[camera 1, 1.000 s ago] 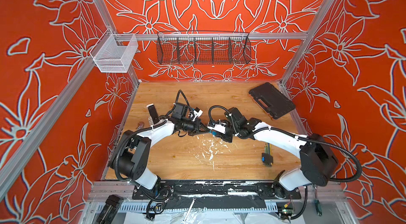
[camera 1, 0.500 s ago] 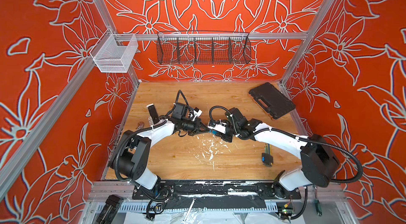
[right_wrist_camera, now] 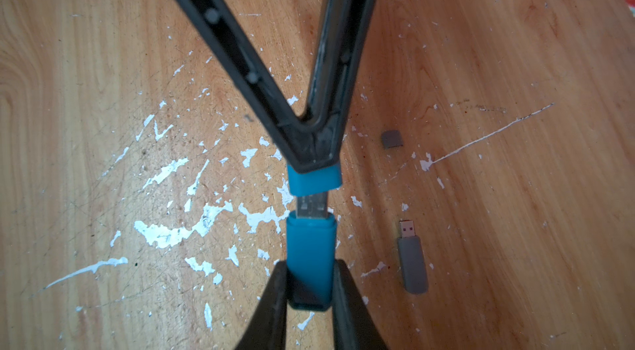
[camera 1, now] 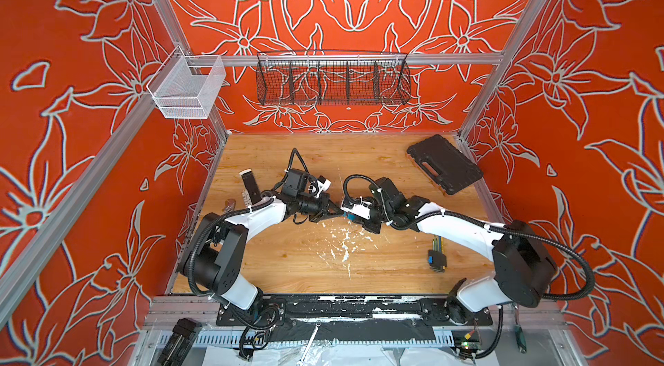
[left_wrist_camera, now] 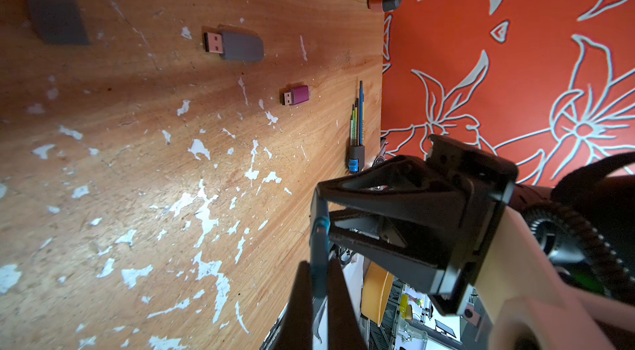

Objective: Close the usb drive cover
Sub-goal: Close the cover of the USB drive.

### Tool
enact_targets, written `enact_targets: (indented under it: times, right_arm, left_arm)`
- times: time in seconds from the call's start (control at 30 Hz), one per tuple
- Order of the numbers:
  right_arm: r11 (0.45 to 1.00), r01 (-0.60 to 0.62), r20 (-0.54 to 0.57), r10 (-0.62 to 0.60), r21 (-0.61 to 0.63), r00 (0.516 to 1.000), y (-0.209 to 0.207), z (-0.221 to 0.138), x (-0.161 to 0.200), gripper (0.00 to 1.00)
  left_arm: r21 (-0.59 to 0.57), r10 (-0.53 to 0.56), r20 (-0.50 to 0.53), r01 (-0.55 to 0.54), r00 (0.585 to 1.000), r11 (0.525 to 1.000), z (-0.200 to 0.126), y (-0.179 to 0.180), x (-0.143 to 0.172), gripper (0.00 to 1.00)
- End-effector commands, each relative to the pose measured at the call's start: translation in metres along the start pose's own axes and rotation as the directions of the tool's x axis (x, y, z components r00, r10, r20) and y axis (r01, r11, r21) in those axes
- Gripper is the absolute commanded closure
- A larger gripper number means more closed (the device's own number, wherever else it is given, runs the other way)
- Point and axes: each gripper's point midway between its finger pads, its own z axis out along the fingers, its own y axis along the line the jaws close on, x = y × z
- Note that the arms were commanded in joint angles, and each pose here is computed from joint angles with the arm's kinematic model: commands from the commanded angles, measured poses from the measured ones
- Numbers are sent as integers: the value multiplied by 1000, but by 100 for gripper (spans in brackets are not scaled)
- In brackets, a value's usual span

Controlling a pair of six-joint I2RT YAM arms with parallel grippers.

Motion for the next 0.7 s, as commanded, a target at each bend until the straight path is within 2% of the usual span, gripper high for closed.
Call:
enact_targets:
  times: [0.0,0.4,0.67]
  right_arm:
    - [996,84,118,-87,33,989,0,-13,-30,81]
    - [985,159,154,-167,65,974,-2,-23,-40,81]
    - [993,85,171,-99,87,980,-9,-25,-47,82]
  left_arm:
    - [7,3,-47,-3,999,1000,9,1,7,100]
    - [-2,19,-78,-19,997,1000,16,2,14,100]
    - [5,37,-66,-37,997,999,16,-3,14,100]
